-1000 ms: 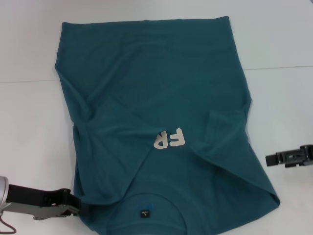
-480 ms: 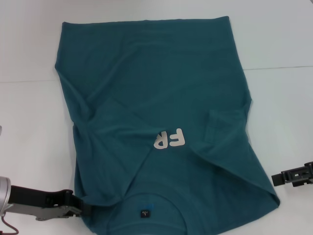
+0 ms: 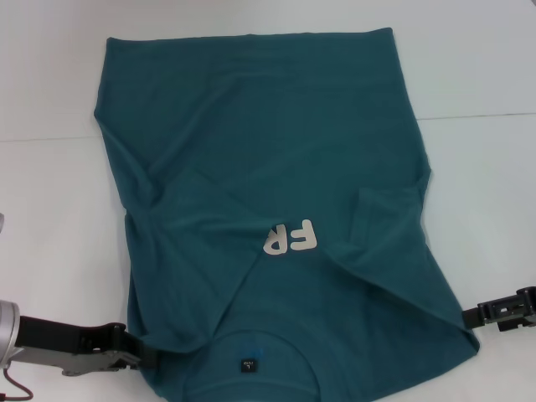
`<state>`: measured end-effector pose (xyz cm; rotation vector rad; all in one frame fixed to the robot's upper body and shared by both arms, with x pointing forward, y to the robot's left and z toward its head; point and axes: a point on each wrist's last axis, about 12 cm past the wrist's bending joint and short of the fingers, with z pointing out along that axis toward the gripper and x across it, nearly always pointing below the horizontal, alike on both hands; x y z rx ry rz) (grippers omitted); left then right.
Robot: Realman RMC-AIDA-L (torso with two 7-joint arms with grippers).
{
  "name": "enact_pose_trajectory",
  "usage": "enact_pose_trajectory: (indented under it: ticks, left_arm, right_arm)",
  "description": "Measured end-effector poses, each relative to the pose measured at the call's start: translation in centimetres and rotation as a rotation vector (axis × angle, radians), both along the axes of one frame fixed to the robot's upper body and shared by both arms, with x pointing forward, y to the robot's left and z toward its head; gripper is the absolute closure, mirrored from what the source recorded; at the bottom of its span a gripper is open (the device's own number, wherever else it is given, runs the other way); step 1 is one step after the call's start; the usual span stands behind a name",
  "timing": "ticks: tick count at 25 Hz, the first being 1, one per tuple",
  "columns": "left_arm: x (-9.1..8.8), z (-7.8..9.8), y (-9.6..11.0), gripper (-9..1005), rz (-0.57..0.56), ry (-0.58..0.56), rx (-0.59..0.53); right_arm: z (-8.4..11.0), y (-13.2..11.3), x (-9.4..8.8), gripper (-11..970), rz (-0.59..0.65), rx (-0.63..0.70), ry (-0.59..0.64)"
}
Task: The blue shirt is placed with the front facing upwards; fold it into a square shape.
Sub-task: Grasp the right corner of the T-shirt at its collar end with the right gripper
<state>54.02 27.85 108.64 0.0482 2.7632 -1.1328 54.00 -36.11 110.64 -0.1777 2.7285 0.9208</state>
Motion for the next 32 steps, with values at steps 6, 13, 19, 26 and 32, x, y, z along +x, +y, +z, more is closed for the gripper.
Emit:
enact_pose_trajectory:
  ticks: [6, 13, 19, 26, 32]
  left_arm:
    - [0.1, 0.1, -0.1, 916, -0.003, -0.003, 0.000]
    - [0.1, 0.1, -0.1, 916, -0.006, -0.004, 0.000]
    - [0.1, 0.2, -0.1, 915, -0.010, -0.004, -0.001]
    - [0.1, 0.2, -0.1, 915, -0.011, -0.004, -0.001]
    - [0.2, 0.3, -0.1, 915, -0.010, -0.008, -0.007]
  right_arm:
    - [-0.7, 0.2, 0.2, 34, -0.010, -0.002, -0.001]
    - [-1.0, 0.6, 0.4, 34, -0.009, 0.003, 0.003]
    - [-1.1, 1.0, 0.6, 35, 0.010, -0.008, 0.011]
    - [-0.9, 1.3, 0.9, 34, 0.023, -0.014, 0.014]
    - [-1.0, 1.5, 1.0, 35, 0.025, -0.023, 0.018]
